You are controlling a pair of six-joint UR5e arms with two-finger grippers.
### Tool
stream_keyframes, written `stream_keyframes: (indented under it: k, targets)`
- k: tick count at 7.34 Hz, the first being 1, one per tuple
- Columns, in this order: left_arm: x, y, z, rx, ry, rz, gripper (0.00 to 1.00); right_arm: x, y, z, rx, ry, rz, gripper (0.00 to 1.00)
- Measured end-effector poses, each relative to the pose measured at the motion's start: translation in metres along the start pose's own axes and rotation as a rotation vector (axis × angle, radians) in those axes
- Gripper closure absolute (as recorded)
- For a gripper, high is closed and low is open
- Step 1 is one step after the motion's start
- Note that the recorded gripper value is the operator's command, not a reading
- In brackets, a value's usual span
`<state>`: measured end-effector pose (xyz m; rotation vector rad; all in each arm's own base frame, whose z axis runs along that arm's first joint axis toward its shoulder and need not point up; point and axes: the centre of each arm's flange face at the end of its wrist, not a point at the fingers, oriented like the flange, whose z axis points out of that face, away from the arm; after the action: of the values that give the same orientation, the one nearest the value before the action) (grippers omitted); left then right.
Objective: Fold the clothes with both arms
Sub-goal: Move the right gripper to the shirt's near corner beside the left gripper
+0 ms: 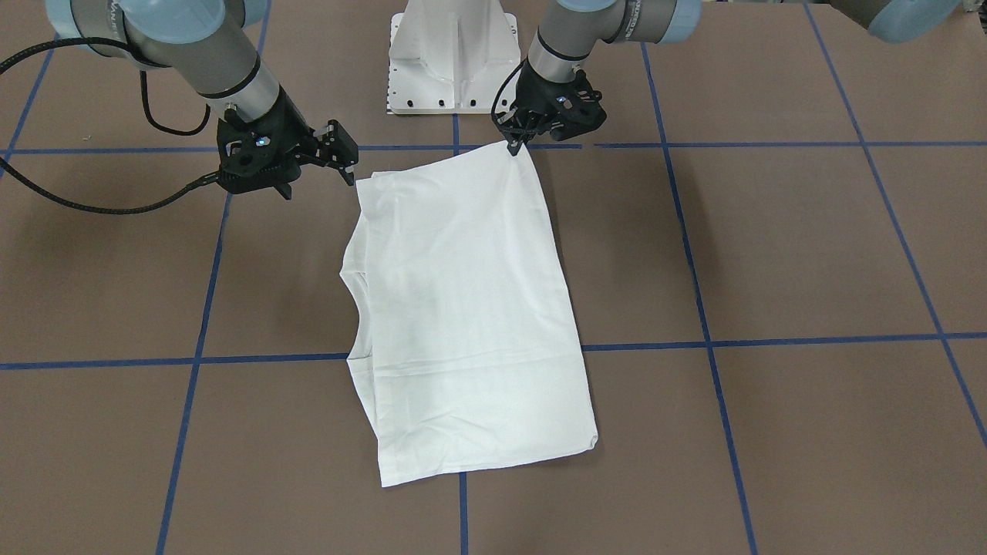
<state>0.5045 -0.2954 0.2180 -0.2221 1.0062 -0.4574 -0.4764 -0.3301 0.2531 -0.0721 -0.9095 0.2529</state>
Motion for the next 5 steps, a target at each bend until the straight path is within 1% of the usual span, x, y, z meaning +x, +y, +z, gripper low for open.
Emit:
stream_keyframes:
  k: [1,2,3,5]
  targets:
    - [0.001,0.000,-0.001,0.001,0.002,0.000,1.00,-0.009,0.021,0.015,0.010,0.010,0.090,0.00]
    - [0.001,-0.002,-0.001,0.003,0.002,-0.002,1.00,-0.015,0.034,0.027,0.014,0.023,0.155,0.00]
    - [0.001,-0.003,-0.001,0.005,0.001,-0.003,1.00,-0.015,0.042,0.037,0.016,0.048,0.190,0.00]
    - [0.002,-0.003,-0.001,0.005,0.001,-0.004,1.00,-0.013,0.043,0.055,0.033,0.096,0.212,0.00]
